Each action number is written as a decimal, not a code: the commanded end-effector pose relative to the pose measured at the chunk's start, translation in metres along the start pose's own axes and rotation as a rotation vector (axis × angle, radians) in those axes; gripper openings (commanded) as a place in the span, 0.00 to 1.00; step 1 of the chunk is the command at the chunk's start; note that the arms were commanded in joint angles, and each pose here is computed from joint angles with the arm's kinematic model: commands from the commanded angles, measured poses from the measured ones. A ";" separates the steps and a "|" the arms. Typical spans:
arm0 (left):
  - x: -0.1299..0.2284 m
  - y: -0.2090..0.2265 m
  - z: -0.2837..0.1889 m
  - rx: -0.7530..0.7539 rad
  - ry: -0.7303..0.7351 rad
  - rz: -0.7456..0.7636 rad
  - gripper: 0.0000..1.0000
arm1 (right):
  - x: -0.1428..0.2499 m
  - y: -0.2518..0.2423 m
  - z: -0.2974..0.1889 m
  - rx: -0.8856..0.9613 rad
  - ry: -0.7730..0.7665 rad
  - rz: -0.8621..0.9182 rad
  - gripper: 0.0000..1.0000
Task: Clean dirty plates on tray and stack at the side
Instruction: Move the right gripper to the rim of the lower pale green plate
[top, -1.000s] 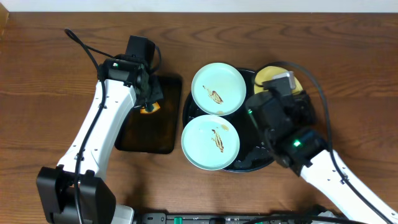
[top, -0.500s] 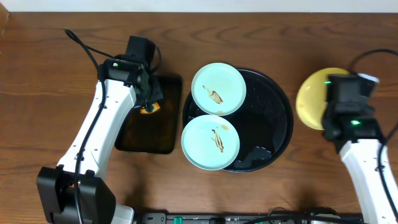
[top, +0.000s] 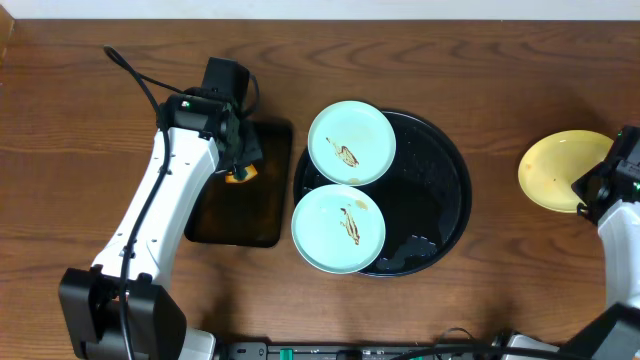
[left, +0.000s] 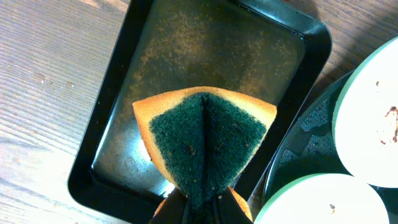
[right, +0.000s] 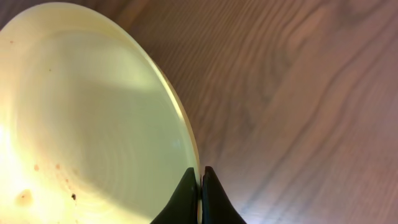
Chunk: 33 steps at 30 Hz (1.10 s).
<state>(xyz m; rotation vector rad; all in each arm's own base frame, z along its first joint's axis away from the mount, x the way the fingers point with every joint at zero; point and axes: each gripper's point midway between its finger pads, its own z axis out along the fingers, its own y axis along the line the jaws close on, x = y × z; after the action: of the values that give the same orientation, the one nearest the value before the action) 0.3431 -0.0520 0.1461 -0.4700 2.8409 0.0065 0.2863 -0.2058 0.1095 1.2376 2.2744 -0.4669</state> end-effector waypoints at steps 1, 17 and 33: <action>-0.003 0.005 -0.004 -0.013 -0.018 0.003 0.08 | 0.003 0.015 0.003 -0.088 0.042 0.033 0.09; 0.000 0.006 -0.002 -0.019 -0.008 0.004 0.07 | 0.140 0.161 -0.109 -0.931 0.433 -0.550 0.38; 0.000 0.006 -0.002 -0.019 -0.007 0.004 0.07 | 0.290 0.173 -0.148 -0.961 0.601 -0.874 0.44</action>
<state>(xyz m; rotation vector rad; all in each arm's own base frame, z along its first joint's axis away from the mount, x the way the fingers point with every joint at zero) 0.3419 -0.0517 0.1457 -0.4704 2.8454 0.0096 0.2767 0.1456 0.0653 -0.1757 2.7979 0.7677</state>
